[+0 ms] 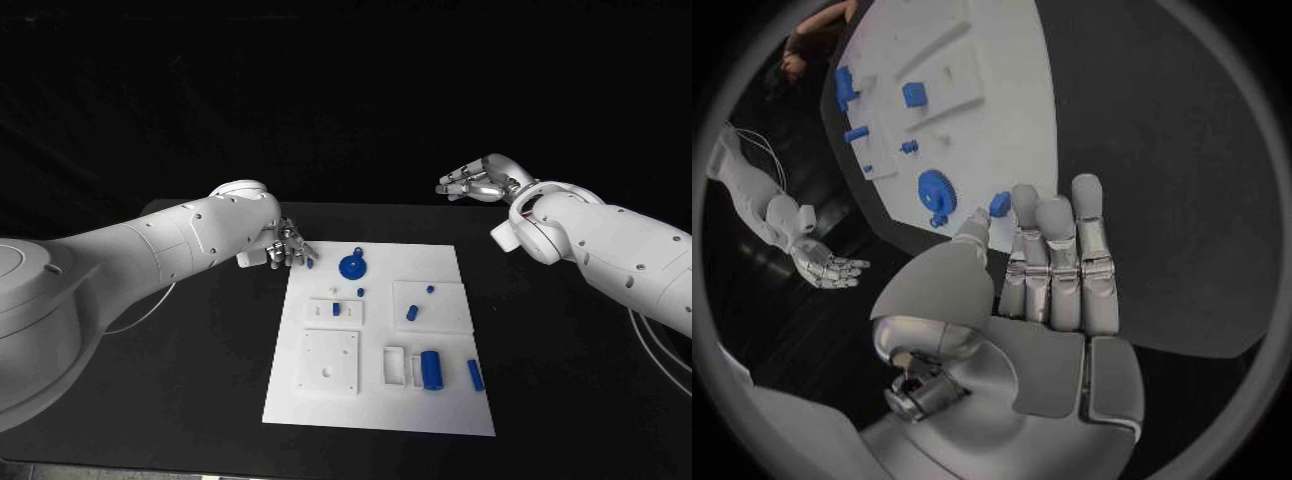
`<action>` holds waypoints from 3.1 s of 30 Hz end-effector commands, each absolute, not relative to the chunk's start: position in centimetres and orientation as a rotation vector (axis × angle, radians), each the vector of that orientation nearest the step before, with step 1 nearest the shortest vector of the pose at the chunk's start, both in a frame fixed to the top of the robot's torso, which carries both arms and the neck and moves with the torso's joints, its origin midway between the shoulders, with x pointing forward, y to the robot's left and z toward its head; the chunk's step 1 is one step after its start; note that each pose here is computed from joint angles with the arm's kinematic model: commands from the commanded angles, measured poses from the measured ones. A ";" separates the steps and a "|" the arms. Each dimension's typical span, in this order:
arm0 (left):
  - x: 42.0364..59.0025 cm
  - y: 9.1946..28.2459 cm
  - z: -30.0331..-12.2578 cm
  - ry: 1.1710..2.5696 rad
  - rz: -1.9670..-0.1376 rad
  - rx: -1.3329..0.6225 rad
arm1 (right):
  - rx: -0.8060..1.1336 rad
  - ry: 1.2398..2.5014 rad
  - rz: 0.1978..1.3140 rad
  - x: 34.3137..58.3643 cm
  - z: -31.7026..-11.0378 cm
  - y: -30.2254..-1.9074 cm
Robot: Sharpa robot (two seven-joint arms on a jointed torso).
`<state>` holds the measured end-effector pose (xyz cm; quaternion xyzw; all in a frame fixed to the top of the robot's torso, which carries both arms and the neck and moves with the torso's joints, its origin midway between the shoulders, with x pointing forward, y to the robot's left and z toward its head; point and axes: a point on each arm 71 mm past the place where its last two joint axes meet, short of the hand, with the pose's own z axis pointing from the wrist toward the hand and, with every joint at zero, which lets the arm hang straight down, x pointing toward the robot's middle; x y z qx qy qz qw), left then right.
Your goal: Assemble the parts on the task board
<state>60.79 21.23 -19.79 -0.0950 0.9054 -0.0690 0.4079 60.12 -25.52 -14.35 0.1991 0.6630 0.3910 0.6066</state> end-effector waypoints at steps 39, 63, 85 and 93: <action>60.5 21.2 -20.2 2.336 -0.236 -0.257 | 0.454 1.532 0.914 60.2 -14.4 -25.1; 60.5 21.4 -20.1 2.308 -0.259 -0.306 | 0.454 1.539 0.914 60.2 -14.4 -25.2; 59.5 22.0 -19.8 2.168 -0.280 -0.353 | 0.459 1.535 0.904 60.2 -14.4 -25.8; 58.6 21.8 -19.8 2.113 -0.297 -0.325 | 0.461 1.534 0.899 60.1 -14.4 -26.1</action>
